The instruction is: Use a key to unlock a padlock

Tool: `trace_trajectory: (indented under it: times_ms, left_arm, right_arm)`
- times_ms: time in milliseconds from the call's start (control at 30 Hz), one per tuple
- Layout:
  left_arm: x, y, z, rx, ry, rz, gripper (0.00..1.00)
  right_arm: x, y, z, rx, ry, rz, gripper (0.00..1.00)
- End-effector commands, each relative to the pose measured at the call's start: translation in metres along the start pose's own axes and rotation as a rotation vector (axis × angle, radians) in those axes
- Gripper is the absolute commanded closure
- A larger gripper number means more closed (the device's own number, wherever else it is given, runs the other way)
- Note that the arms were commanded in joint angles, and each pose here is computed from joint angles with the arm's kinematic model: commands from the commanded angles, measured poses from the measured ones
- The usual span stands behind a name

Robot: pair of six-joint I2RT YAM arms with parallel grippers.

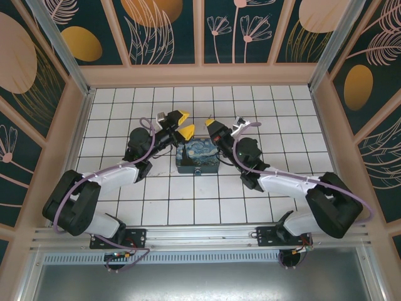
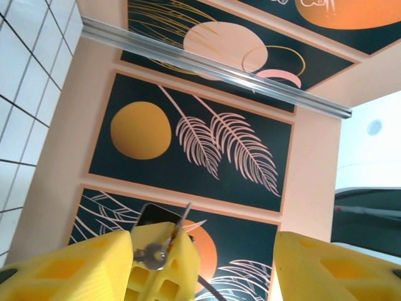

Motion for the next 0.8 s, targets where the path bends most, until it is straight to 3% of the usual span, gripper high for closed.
trace_trajectory:
  times_ms: [0,767]
  left_arm:
    - [0.000,-0.003,-0.006,0.019,-0.055,0.011,0.38]
    - [0.000,-0.003,-0.006,0.034,-0.054,0.021,0.39]
  right_arm:
    - [-0.006,0.000,0.024,-0.054,0.156,-0.050,1.00]
    - [-0.045,-0.025,0.020,-0.097,0.198,0.001,1.00]
Point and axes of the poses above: each hand's point on the last joint's axis, 136 mm out from that joint toward the fingers, its own x axis back along the fingers, its own z axis along the line the jaws close on, y = z × x, the point moved 10 cm from there along x, back along the fingers, and after that the axes turned 6 degrees about -x, right-handed, at the moved point
